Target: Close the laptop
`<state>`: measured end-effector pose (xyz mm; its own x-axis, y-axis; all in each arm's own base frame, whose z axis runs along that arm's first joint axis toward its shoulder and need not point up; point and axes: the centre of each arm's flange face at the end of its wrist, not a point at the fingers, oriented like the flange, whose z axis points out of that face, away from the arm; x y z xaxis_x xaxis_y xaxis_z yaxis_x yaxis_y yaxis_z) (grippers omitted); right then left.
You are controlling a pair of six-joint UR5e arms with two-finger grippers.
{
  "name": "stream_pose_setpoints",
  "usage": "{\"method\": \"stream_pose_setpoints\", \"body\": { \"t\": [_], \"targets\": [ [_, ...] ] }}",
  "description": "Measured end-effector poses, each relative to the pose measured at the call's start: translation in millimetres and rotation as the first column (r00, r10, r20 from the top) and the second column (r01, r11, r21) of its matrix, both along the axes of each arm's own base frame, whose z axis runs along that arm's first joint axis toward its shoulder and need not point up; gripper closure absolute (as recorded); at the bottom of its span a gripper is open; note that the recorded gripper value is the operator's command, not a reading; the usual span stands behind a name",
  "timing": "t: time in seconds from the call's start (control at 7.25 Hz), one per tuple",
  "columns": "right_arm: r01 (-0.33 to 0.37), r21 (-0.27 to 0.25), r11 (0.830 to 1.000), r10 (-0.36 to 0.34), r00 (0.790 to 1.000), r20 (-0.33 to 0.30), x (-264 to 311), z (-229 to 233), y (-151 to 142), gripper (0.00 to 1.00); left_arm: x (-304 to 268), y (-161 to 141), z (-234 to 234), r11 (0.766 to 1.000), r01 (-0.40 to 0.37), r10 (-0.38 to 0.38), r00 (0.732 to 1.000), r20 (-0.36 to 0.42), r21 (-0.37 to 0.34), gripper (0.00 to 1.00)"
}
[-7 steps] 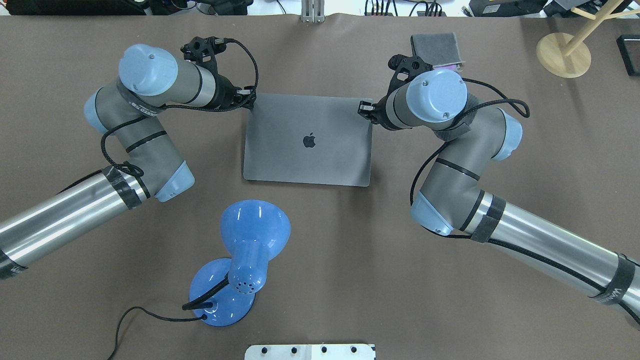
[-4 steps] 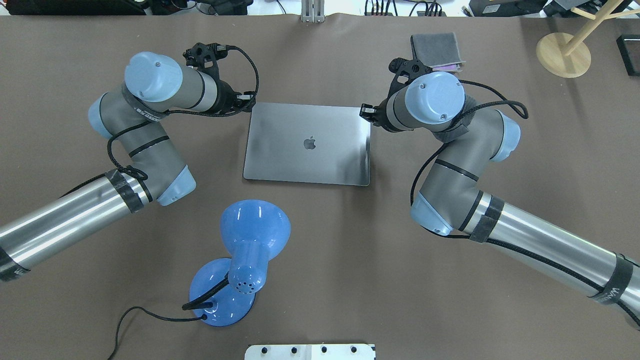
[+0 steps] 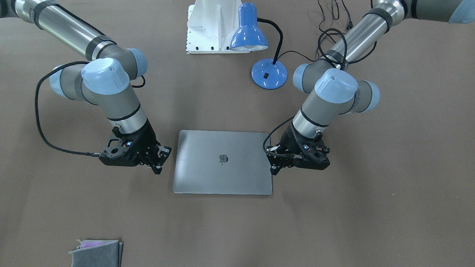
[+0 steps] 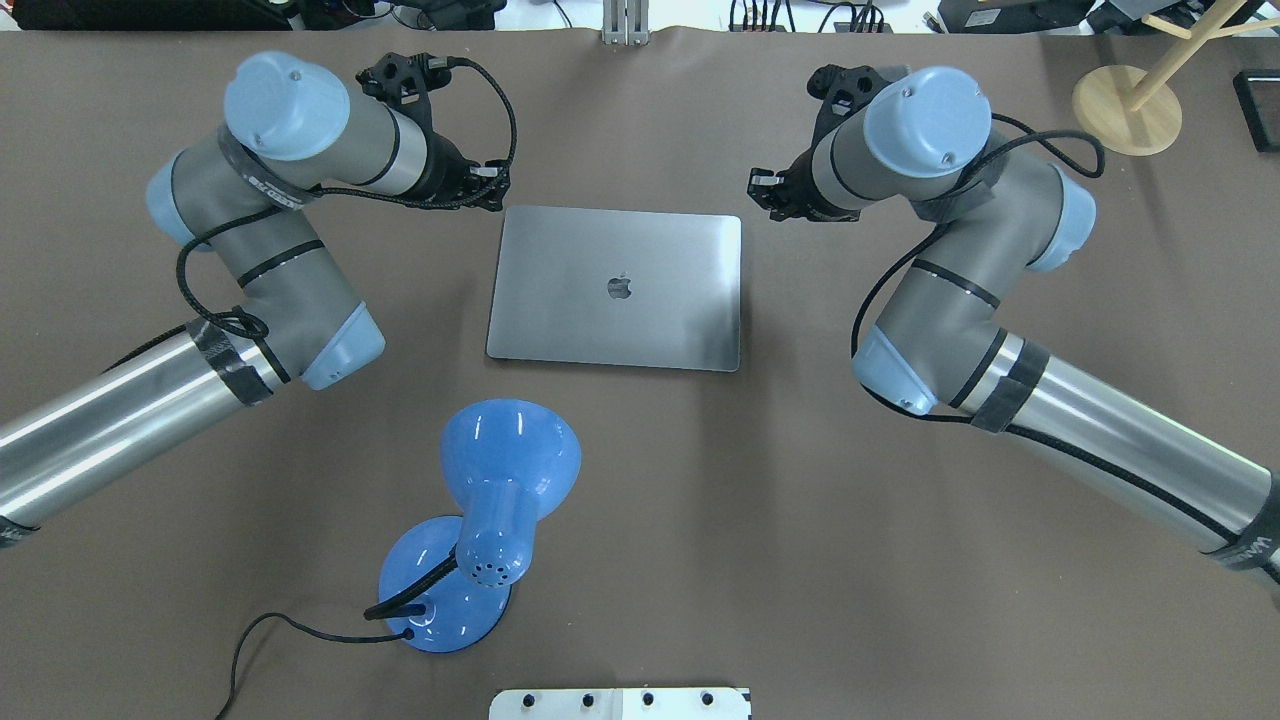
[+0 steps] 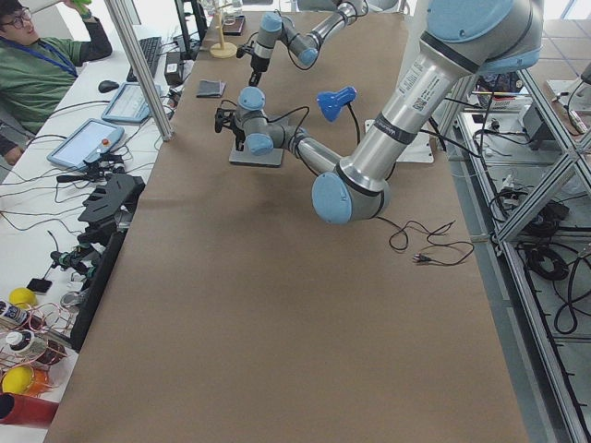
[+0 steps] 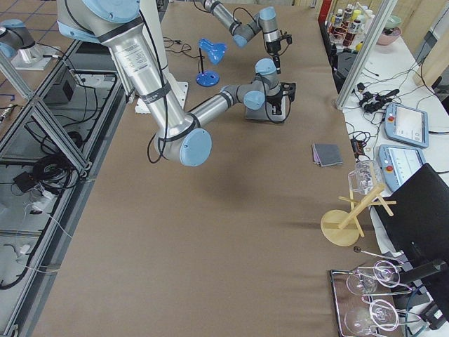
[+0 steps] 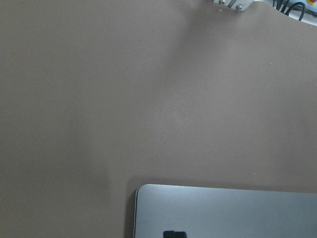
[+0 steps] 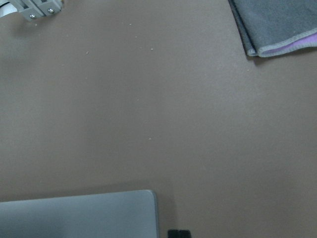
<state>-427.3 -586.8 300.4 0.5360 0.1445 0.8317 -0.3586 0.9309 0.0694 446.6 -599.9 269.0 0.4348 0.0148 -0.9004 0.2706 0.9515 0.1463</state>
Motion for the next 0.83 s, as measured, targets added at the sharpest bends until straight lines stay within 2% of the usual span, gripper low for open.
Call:
{"method": "stream_pose_setpoints", "body": {
  "t": [0.14,0.41,0.55,0.83],
  "targets": [
    [0.026,-0.006,1.0,-0.026,1.0,-0.001,32,15,-11,0.0,-26,5,-6,0.999,-0.041,0.04,0.998,0.045,0.006,0.02],
    [0.087,0.039,0.995,-0.084,0.994,-0.074,96,52,-27,0.0,-79,23,-9,0.992,-0.12,0.112,0.98,0.166,0.039,0.02],
    [0.122,0.052,0.991,-0.116,0.987,-0.113,129,74,-33,0.0,-104,27,-4,0.985,-0.164,0.148,0.96,0.237,0.051,0.02],
    [0.18,0.063,0.982,-0.167,0.97,-0.177,212,137,-33,0.0,-168,32,42,0.963,-0.256,0.208,0.904,0.373,0.084,0.02]
  ]
}}
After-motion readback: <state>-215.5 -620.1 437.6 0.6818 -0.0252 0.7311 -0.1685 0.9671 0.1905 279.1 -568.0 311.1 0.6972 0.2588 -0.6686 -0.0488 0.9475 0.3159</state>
